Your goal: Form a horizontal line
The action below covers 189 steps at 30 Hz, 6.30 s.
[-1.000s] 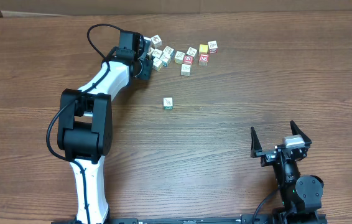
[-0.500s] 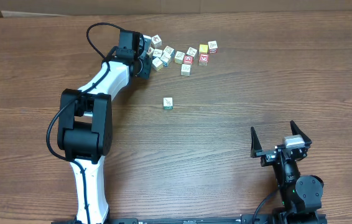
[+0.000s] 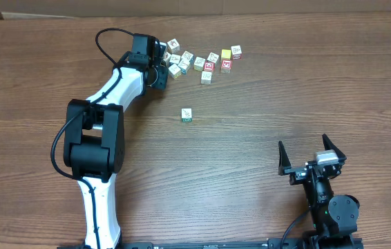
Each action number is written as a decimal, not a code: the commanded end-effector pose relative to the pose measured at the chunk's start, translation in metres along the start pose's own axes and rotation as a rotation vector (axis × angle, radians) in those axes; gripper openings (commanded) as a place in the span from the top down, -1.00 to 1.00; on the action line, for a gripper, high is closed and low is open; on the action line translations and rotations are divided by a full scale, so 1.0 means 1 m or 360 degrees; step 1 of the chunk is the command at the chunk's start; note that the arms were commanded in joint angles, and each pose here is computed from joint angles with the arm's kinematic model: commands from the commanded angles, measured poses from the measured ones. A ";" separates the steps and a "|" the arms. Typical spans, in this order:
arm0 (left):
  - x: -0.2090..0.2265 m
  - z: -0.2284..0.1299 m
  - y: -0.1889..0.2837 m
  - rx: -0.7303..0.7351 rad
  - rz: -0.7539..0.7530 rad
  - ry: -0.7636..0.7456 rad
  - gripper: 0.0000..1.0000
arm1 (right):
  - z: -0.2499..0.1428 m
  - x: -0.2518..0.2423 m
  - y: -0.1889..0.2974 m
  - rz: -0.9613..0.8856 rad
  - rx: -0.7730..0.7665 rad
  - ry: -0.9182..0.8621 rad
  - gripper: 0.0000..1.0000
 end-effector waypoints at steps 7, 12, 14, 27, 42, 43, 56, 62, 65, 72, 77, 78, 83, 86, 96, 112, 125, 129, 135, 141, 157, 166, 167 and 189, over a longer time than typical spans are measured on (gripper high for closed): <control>0.001 0.020 0.003 -0.0135 0.0008 0.0009 -0.12 | -0.001 0.002 0.000 0.0015 -0.0009 0.0002 -1.00; 0.001 0.031 0.004 -0.0211 0.0008 0.0008 -0.01 | -0.001 0.002 0.000 0.0015 -0.0009 0.0002 -1.00; 0.001 0.031 0.004 -0.0214 0.0008 0.0008 0.07 | -0.001 0.002 0.000 0.0015 -0.0009 0.0002 -1.00; -0.001 0.014 0.003 -0.0086 0.0005 0.0017 0.24 | -0.001 0.002 0.000 0.0015 -0.0009 0.0002 -1.00; -0.001 0.021 0.034 -0.0087 0.0007 0.0088 -0.24 | -0.001 0.002 0.000 0.0015 -0.0009 0.0002 -1.00; -0.001 0.021 0.033 -0.0087 0.0008 0.0078 -0.27 | -0.001 0.002 0.000 0.0015 -0.0009 0.0002 -1.00; 0.012 0.030 0.027 -0.0188 0.0118 0.0082 -0.17 | -0.001 0.002 0.000 0.0015 -0.0009 0.0002 -1.00; 0.011 0.035 0.028 -0.0224 0.0115 0.0081 -0.17 | -0.001 0.002 0.000 0.0015 -0.0009 0.0002 -1.00; 0.011 0.034 0.028 -0.0223 0.0114 0.0080 -0.17 | -0.001 0.002 0.000 0.0015 -0.0009 0.0002 -1.00; 0.006 0.034 0.027 -0.0217 0.0067 0.0076 -0.17 | -0.001 0.002 0.000 0.0015 -0.0009 0.0002 -1.00; 0.003 0.034 0.027 -0.0221 0.0042 0.0075 -0.16 | -0.001 0.002 0.000 0.0015 -0.0009 0.0002 -1.00; 0.003 0.034 0.027 -0.0220 0.0042 0.0078 -0.13 | -0.001 0.002 0.000 0.0015 -0.0009 0.0002 -1.00; 0.003 0.028 0.026 -0.0187 0.0042 0.0085 -0.08 | -0.001 0.002 0.000 0.0015 -0.0009 0.0002 -1.00; 0.003 0.023 0.023 -0.0170 0.0042 0.0085 -0.10 | -0.001 0.002 0.000 0.0015 -0.0009 0.0002 -1.00; 0.003 0.027 0.020 -0.0239 0.0042 0.0085 -0.02 | -0.001 0.002 0.000 0.0015 -0.0009 0.0002 -1.00; 0.003 0.023 0.012 -0.0230 0.0041 0.0090 -0.06 | -0.001 0.002 0.000 0.0015 -0.0009 0.0002 -1.00; 0.000 0.026 0.008 -0.0255 0.0033 0.0082 0.24 | -0.001 0.002 0.000 0.0015 -0.0009 0.0002 -1.00; -0.003 0.021 0.007 -0.0216 0.0030 0.0074 0.16 | -0.001 0.002 0.000 0.0015 -0.0009 0.0002 -1.00; -0.003 0.018 0.007 -0.0196 0.0030 0.0075 0.17 | -0.001 0.002 0.000 0.0015 -0.0009 0.0002 -1.00; -0.003 0.017 0.006 -0.0196 0.0031 0.0076 0.24 | -0.001 0.002 0.000 0.0015 -0.0009 0.0002 -1.00; -0.003 0.015 -0.003 -0.0199 0.0030 0.0075 0.39 | -0.001 0.002 0.000 0.0015 -0.0009 0.0002 -1.00; -0.003 0.007 0.005 -0.0121 0.0032 0.0106 0.27 | -0.002 0.002 0.000 0.0014 -0.0009 0.0002 -1.00; -0.003 0.007 0.008 -0.0120 0.0032 0.0114 0.24 | -0.001 0.002 0.000 0.0015 -0.0009 0.0002 -1.00; -0.004 0.017 0.025 -0.0159 0.0023 0.0158 -0.14 | -0.001 0.002 0.000 0.0015 -0.0009 0.0002 -1.00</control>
Point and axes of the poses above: each gripper's point midway between its finger pads, its own y axis back along the fingers, its own x axis along the line the jaws close on, z = x × y, the point moved 2 cm from there along y, back along the fingers, and after that the axes turned 2 degrees about y, right-handed, at the moved point
